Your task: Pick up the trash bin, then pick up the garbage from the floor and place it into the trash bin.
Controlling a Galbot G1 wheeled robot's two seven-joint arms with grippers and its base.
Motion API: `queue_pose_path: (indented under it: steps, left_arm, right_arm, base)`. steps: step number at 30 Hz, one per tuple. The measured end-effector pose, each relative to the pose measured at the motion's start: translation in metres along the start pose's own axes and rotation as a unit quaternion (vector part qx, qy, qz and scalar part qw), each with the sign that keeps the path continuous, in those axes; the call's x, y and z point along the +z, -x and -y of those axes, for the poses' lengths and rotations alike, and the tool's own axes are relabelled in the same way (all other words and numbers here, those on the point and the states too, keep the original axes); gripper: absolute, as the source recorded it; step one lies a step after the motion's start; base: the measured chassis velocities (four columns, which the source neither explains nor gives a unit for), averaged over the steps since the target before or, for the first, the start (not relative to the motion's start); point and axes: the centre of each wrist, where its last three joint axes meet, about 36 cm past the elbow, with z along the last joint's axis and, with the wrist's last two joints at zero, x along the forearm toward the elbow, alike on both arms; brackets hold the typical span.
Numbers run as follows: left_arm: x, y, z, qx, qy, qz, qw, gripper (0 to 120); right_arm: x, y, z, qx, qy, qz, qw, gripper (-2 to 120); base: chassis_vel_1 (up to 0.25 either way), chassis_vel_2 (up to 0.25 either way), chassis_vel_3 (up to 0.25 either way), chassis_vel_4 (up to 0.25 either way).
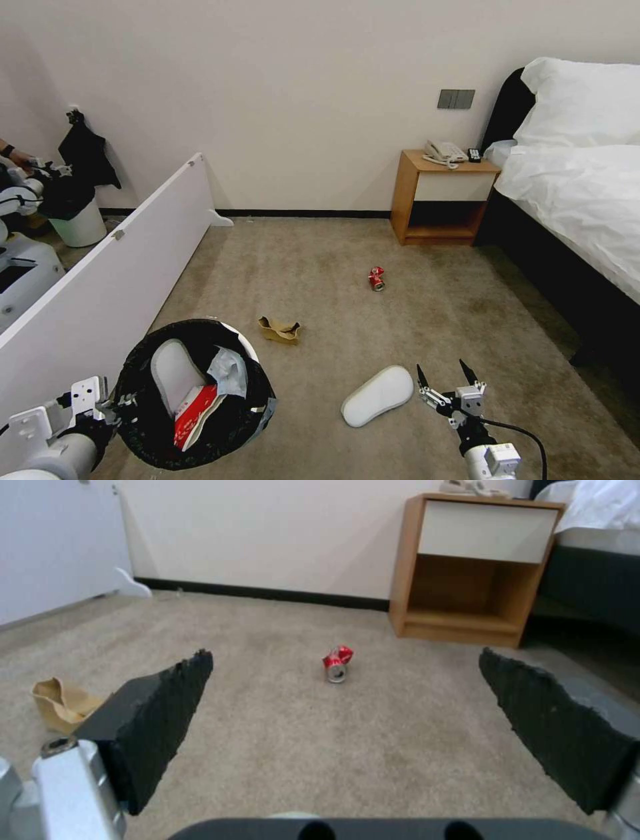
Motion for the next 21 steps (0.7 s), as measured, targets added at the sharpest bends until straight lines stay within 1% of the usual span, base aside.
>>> queue_pose_path:
  steps: [21]
  left_arm:
    - [-0.0009,0.0003,0.0005,0.001,0.000,0.001,1.0000,0]
  right_arm:
    - [0.0005,0.0017,-0.0015,-0.006,0.008,0.000,1.000,100]
  base:
    - [-0.064,0.071,0.068,-0.066]
